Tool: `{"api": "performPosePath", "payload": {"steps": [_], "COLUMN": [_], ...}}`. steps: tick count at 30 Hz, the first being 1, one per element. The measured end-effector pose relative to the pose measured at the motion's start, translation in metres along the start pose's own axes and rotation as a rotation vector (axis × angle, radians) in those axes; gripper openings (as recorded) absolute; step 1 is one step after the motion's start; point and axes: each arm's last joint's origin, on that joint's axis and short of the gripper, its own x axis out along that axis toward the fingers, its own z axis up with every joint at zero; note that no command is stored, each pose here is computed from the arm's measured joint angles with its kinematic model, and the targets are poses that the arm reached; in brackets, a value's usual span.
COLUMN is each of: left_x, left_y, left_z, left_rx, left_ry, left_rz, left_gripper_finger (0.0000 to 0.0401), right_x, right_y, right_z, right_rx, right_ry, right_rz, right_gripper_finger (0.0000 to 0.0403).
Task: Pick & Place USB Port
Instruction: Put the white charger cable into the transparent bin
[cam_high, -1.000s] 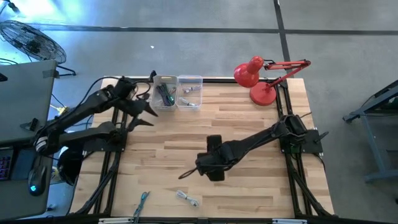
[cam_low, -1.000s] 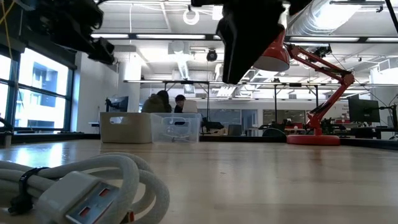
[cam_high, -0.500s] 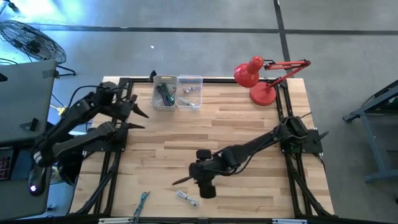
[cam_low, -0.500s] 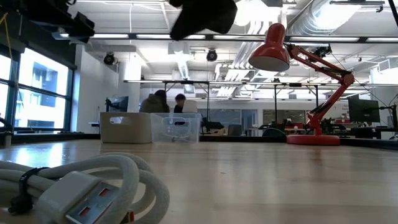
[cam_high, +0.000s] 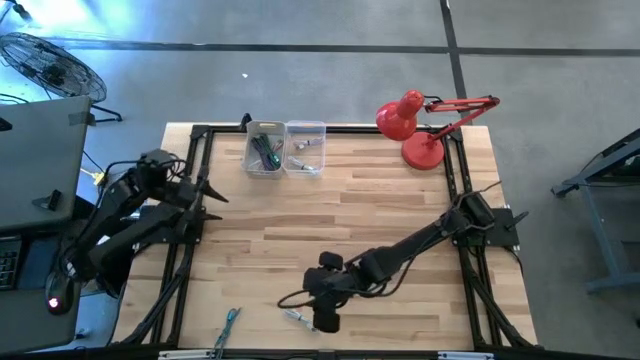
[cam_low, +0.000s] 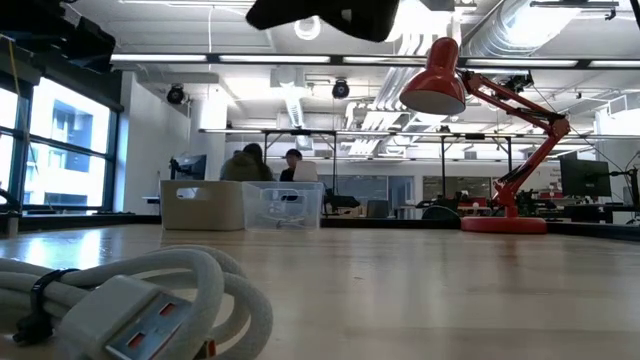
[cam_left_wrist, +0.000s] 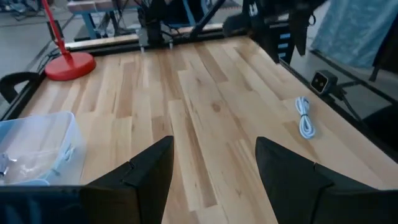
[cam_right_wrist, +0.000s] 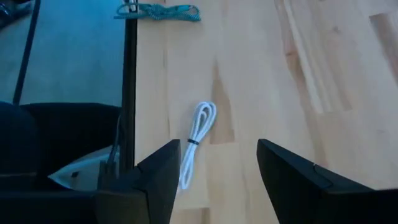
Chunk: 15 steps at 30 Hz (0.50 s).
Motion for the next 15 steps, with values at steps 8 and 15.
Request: {"api": "performPosePath", "payload": {"steps": [8,15], "left_x": [-0.014,-0.015], "left_y": [-0.018,-0.018], "left_z": [-0.001,0.004], "left_rx": [0.031,0.060], "left_ry": [-0.109,-0.137], "left_rz": [0.050,0.065], "left_gripper_finger": [0.0221,0.0221], "right_x": [0.028,0.046], "right_y": [0.010,0.010], "right_z": [-0.007,-0.019], "right_rx": [0.022,0.010], "right_ry": [-0.057,-0.047], "right_rz": [0.052,-0.004], "right_gripper_finger": [0.0204,0.0204]}}
